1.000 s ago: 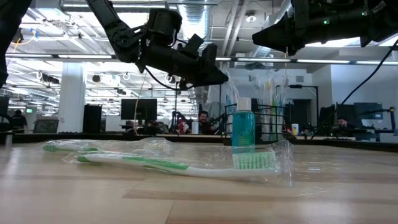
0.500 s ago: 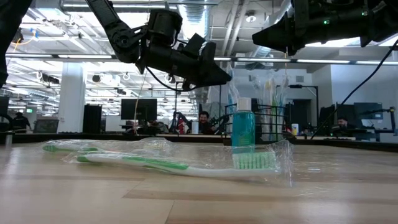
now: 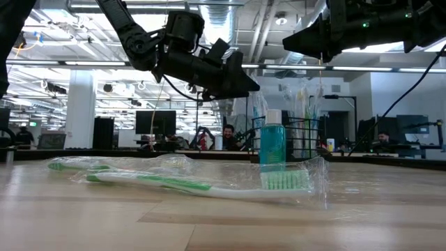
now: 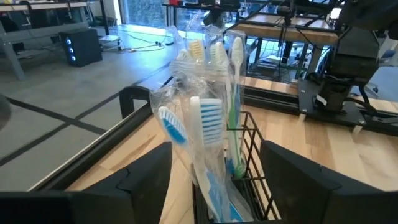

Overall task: Pick & Place toothbrushing station
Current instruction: Put the orange toothbrush into the mesh organizer

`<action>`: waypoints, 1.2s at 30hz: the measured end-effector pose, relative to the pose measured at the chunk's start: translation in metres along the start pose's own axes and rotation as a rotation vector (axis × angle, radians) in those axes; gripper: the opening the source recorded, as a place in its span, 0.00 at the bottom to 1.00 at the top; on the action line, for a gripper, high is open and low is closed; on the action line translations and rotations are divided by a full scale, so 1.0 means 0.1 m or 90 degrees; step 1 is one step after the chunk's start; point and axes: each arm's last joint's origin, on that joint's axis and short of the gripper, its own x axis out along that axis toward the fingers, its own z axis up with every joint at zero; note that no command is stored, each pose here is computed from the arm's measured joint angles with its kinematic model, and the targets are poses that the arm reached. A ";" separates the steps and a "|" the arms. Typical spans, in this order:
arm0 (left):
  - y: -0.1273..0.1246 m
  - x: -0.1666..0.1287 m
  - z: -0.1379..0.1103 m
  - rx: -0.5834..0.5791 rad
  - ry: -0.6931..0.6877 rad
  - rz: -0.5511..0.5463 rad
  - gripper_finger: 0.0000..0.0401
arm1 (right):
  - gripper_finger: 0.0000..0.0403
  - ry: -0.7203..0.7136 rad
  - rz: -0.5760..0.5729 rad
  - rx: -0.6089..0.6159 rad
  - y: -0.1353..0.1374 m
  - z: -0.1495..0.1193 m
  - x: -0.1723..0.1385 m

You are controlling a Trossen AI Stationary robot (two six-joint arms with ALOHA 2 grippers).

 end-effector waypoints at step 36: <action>-0.78 -1.39 0.06 0.062 0.180 -0.251 0.59 | 0.28 0.001 0.001 0.000 0.00 0.00 0.00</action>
